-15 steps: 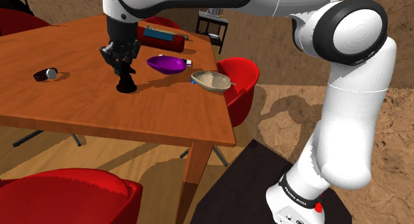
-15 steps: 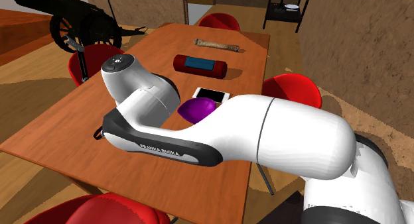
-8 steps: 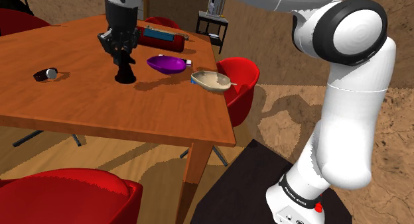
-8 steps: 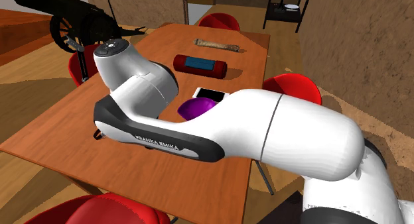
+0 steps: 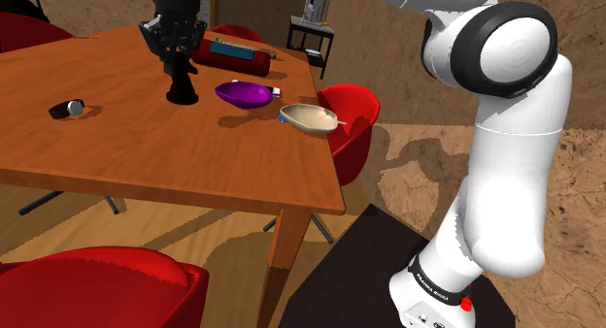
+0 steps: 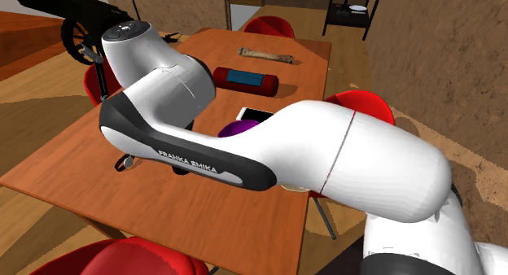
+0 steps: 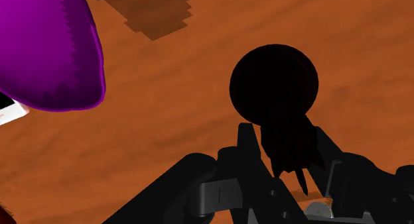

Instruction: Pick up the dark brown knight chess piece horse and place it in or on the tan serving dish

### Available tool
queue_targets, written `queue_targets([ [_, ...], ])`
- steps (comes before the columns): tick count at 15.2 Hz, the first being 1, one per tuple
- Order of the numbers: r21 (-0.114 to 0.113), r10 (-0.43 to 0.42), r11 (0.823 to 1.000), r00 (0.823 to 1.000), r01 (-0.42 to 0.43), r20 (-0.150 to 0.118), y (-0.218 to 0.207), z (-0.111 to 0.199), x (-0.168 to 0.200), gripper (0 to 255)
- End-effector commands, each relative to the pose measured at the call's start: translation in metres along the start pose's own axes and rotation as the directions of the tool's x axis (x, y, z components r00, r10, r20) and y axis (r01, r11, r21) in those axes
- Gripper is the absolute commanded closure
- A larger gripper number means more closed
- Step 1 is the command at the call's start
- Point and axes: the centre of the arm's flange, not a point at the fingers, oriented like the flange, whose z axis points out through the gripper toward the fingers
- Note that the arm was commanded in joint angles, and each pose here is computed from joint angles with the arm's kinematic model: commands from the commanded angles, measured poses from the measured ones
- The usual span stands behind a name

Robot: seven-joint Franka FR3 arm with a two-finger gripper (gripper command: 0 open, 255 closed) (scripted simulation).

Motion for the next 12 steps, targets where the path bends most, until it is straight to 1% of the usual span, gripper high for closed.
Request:
queue_targets([
  [1, 0.000, 0.000, 1.000, 1.000, 0.000, 0.000, 0.001, -0.010, 0.002, 255],
  [6, 0.000, 0.000, 1.000, 1.000, 0.000, 0.000, 0.003, -0.036, 0.006, 255],
  [7, 0.000, 0.000, 1.000, 1.000, 0.000, 0.000, 0.003, -0.036, 0.006, 255],
  [12, 0.000, 0.000, 1.000, 1.000, 0.000, 0.000, 0.049, -0.045, -0.040, 255],
])
